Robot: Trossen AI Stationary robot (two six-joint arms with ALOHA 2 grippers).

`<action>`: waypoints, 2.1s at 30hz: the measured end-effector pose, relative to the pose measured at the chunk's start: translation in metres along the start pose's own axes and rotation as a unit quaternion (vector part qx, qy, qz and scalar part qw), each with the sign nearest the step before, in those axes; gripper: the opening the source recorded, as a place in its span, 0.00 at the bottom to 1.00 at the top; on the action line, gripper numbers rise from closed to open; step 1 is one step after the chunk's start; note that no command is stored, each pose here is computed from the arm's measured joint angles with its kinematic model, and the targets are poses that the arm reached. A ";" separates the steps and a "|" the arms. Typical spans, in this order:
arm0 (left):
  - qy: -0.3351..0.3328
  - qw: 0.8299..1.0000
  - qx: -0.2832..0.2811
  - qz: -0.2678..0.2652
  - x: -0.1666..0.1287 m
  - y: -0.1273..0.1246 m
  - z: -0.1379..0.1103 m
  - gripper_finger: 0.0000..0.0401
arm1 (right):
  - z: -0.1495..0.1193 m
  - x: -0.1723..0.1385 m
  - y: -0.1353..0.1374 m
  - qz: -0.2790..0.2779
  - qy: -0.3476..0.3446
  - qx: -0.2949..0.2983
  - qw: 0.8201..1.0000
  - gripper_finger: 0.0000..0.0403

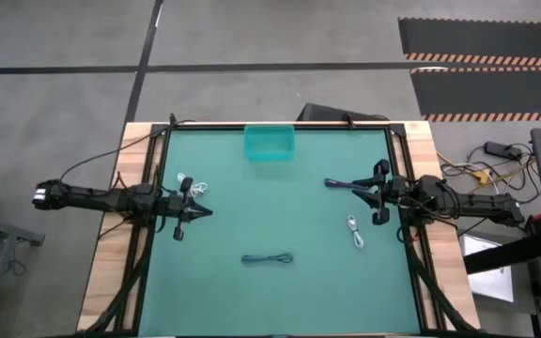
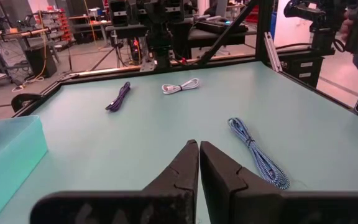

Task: Pick and place USB-C Cables
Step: Put the light blue charger cable into the green bin

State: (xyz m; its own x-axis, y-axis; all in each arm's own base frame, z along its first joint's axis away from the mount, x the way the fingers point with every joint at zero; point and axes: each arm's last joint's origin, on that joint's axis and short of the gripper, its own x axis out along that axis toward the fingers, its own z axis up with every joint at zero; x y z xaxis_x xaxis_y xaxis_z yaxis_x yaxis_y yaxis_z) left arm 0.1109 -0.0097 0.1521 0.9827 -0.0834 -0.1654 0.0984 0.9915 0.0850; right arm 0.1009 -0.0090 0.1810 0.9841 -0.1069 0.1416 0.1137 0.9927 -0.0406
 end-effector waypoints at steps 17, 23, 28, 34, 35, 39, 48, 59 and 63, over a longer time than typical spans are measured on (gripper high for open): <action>-0.221 0.974 -0.041 0.010 -0.009 0.004 0.042 0.00 | 0.001 0.000 0.000 0.000 -0.003 0.050 0.999 0.29; -0.247 0.968 -0.038 0.012 -0.011 0.004 0.046 0.00 | 0.001 0.000 0.000 0.001 -0.006 0.083 0.997 0.29; -0.264 0.964 -0.009 0.022 -0.013 0.005 0.049 0.00 | 0.002 0.000 0.000 0.001 -0.008 0.128 0.992 0.29; -0.305 0.941 0.125 0.071 -0.018 0.005 0.057 0.00 | 0.003 0.000 0.000 0.003 -0.018 0.219 0.976 0.29; -0.309 0.937 0.145 0.079 -0.019 0.005 0.058 0.00 | 0.004 0.000 0.000 0.003 -0.019 0.222 0.975 0.29; -0.334 0.909 0.221 0.117 -0.024 0.006 0.064 0.00 | 0.008 0.000 0.000 0.007 -0.041 0.223 0.974 0.29; -0.380 0.879 0.242 0.156 -0.032 0.007 0.072 0.00 | 0.022 -0.002 -0.001 0.017 -0.113 0.207 0.972 0.29; -0.383 0.884 0.225 0.149 -0.032 0.007 0.072 0.00 | 0.020 0.006 -0.003 -0.017 -0.109 0.196 0.974 0.29; -0.386 0.888 0.206 0.141 -0.032 0.007 0.072 0.00 | 0.018 0.011 -0.003 -0.028 -0.091 0.196 0.976 0.29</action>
State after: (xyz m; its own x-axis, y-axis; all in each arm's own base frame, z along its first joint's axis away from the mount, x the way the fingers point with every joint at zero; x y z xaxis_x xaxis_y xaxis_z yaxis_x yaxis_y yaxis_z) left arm 0.0915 -0.0072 0.2290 0.7763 -0.0397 0.6291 -0.2756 0.8762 0.3954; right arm 0.1087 -0.0120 0.2004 0.9334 -0.1853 0.3072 0.0706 0.9345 0.3490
